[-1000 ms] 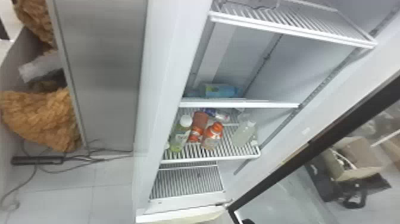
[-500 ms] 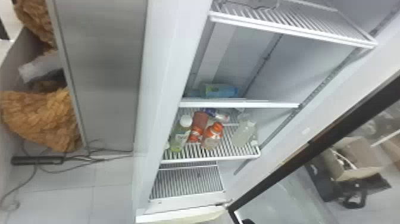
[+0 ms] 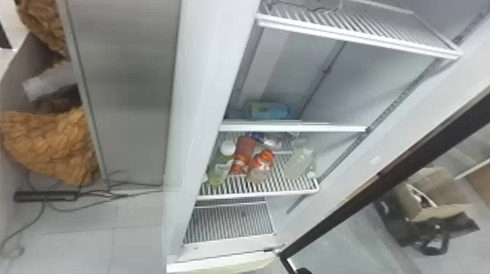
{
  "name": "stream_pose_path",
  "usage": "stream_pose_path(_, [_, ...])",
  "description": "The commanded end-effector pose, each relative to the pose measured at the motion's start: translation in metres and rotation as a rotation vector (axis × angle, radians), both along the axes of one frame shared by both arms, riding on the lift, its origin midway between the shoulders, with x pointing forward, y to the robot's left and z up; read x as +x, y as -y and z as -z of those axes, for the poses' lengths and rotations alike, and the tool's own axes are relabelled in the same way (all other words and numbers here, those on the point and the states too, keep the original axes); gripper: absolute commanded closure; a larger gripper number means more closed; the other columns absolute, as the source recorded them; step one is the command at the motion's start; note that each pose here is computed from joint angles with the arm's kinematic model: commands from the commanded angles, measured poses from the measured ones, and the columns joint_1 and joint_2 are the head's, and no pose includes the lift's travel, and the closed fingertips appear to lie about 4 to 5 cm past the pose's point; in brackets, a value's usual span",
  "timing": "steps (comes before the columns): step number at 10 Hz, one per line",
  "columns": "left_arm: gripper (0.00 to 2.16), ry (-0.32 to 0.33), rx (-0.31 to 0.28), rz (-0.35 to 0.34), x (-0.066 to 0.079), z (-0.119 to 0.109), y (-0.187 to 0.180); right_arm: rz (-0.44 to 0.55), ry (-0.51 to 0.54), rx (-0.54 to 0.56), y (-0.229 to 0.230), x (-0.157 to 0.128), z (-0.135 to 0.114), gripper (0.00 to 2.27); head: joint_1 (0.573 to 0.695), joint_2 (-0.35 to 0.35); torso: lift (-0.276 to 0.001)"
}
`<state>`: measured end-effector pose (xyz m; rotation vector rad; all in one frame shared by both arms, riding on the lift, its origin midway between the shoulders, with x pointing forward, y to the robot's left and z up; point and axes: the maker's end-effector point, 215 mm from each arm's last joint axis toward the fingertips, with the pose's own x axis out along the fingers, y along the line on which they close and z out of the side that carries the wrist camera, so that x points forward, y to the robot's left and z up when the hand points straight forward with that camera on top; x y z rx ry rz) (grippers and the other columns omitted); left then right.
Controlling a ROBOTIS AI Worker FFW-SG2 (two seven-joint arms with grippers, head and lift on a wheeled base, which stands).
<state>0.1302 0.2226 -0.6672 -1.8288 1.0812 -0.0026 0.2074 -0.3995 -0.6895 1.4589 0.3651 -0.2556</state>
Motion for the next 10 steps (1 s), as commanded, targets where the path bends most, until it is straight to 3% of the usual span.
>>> stream_pose_path(1, [0.0, 0.0, 0.0, 0.0, 0.0, 0.0, 0.0, 0.0, 0.0, 0.0, 0.0, 0.0, 0.0, 0.0, 0.695, -0.35, 0.0])
stream_pose_path(10, [0.0, 0.0, 0.0, 0.0, 0.0, 0.0, 0.0, 0.0, 0.0, 0.0, 0.0, 0.0, 0.0, 0.0, 0.695, -0.35, 0.0])
